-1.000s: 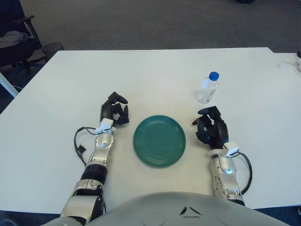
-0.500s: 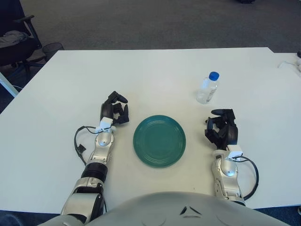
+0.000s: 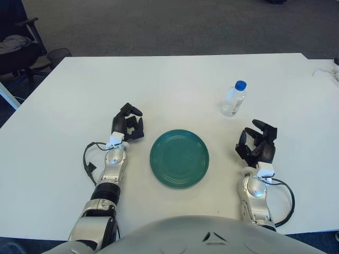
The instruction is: Put the bottle into the plate.
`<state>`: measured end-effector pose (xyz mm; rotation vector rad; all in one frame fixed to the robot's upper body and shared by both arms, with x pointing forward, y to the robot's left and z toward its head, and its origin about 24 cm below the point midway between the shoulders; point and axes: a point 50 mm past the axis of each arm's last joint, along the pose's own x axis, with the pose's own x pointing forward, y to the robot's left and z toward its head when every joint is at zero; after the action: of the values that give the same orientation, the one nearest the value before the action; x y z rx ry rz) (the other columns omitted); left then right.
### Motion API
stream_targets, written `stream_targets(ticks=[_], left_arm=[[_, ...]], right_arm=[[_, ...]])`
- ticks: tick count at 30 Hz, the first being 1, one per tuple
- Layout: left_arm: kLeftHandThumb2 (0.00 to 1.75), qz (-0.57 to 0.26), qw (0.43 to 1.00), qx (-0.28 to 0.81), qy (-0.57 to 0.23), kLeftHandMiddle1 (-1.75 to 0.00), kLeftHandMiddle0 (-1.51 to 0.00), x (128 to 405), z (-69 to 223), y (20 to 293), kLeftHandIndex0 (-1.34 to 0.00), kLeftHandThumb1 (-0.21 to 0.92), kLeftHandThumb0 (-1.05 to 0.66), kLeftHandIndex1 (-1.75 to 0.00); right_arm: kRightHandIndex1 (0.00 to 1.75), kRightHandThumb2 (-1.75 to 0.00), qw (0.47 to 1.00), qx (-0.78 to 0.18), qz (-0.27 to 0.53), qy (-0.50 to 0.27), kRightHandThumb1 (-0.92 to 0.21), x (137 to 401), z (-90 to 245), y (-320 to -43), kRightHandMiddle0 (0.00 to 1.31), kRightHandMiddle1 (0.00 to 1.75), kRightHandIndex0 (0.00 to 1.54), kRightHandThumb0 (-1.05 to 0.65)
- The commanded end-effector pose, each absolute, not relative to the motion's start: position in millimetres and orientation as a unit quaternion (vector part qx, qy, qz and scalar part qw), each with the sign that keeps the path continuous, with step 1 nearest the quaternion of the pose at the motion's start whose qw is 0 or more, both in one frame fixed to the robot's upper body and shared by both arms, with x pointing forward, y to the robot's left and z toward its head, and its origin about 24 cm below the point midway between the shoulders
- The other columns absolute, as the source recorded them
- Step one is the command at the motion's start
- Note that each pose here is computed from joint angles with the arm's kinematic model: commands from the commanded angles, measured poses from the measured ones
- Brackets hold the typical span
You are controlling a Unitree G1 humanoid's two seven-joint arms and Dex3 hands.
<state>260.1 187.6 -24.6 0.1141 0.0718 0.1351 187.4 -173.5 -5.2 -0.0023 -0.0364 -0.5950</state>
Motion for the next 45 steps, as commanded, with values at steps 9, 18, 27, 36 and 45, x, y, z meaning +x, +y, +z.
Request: stream_targets(ticks=[9,18,27,36,45], left_arm=[[1.33,0.056,0.992,0.047,0.100,-1.75,-1.14,236.6,-52.7,189.6,-0.62,0.30,-0.48,-1.75],[1.33,0.055,0.993,0.046,0.096,-1.75,-1.15,237.2,-51.7,189.0,-0.62,0.30,-0.48,-1.75],[1.33,0.056,0.993,0.052,0.095,-1.75,-1.15,237.0,-51.4,189.1,-0.62,0.30,-0.48,-1.75],[1.33,0.057,0.992,0.053,0.098,-1.75,-1.14,237.3,-51.9,188.7,-0.62,0.30,-0.48,-1.75],[1.33,0.059,0.993,0.048,0.093,-1.75,-1.14,235.9,-51.5,188.5,-0.62,0.30,-0.48,-1.75]], right_arm=[[0.37,-0.52,0.957,-0.021,-0.272,0.099,-0.81,164.2,-42.9,-155.0,0.00,0.70,0.17,-0.60],[0.01,-0.17,0.973,-0.057,-0.211,0.077,-0.90,164.5,-53.2,-161.6,0.00,0.04,0.01,-0.92],[0.00,-0.13,0.980,-0.097,-0.166,0.044,-0.92,171.1,-53.0,-162.7,0.00,0.00,0.00,-1.04],[0.00,-0.10,0.981,-0.080,-0.169,0.048,-0.92,188.8,-55.9,-162.2,0.00,0.00,0.00,-1.05],[0.00,-0.09,0.979,-0.088,-0.175,0.061,-0.92,201.6,-61.5,-162.9,0.00,0.00,0.00,-1.05]])
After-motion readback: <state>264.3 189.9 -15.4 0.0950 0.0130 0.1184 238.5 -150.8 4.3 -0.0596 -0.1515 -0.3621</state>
